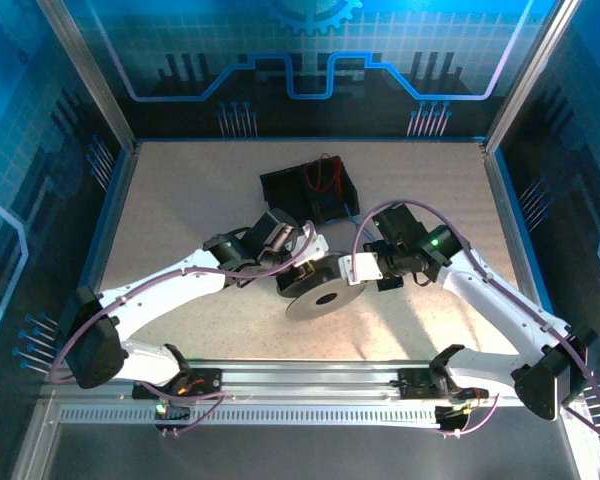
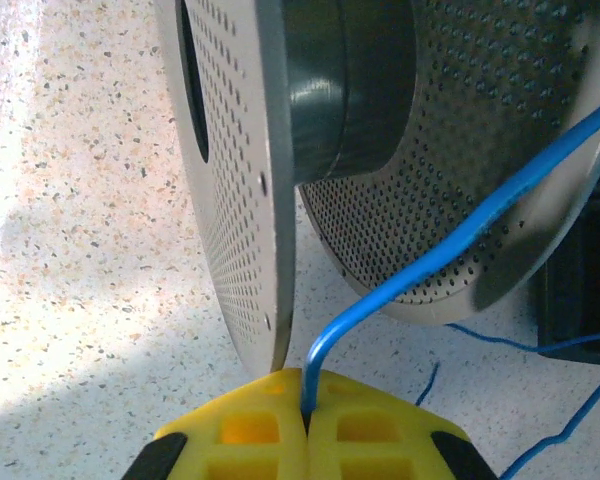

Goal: Wrap the cables

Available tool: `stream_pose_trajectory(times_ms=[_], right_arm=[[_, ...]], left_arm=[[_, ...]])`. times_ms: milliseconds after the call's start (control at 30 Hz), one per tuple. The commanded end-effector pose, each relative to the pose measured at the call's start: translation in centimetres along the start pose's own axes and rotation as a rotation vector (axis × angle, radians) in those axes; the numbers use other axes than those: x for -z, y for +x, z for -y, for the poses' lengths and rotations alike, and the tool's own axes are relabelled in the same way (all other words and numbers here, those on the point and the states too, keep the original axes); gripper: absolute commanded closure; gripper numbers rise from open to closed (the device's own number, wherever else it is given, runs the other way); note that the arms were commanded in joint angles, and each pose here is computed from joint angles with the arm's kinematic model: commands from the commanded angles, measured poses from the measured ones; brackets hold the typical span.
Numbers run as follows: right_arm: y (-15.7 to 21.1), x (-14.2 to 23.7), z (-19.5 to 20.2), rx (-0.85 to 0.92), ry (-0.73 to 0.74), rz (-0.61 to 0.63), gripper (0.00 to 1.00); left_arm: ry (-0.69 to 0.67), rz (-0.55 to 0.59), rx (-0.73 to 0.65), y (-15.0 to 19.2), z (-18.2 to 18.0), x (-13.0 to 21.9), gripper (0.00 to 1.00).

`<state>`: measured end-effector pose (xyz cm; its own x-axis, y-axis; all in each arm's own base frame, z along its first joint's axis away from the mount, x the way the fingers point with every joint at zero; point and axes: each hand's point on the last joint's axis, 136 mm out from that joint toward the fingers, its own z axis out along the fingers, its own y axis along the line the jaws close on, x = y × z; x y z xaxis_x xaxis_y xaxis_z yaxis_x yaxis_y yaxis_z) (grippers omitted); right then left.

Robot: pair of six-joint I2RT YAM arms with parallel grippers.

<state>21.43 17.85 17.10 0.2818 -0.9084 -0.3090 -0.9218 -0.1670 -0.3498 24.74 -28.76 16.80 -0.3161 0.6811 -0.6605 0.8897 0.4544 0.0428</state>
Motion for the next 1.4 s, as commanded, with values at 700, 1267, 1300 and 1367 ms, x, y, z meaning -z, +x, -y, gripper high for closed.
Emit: stream_pose_trajectory(times_ms=[700, 1267, 1300, 1367], right_arm=[[-2.8, 1.4, -2.1, -0.035, -0.311, 0.277, 1.0], [-3.3, 0.8, -2.2, -0.039, -0.443, 0.375, 1.0], [-3.3, 0.6, -2.3, -0.037, -0.444, 0.372, 1.0], [-3.3, 0.4, -2.4, -0.035, -0.451, 0.367, 1.0]], left_arm=[[0.004, 0.067, -0.036, -1.8, -0.2, 1.4, 0.47], [0.197, 0.172, 0.071, -3.1, -0.4, 3.4, 0.43], [0.196, 0.171, 0.072, -3.0, -0.5, 3.3, 0.43], [0.197, 0.169, 0.079, -2.7, -0.5, 3.2, 0.44]])
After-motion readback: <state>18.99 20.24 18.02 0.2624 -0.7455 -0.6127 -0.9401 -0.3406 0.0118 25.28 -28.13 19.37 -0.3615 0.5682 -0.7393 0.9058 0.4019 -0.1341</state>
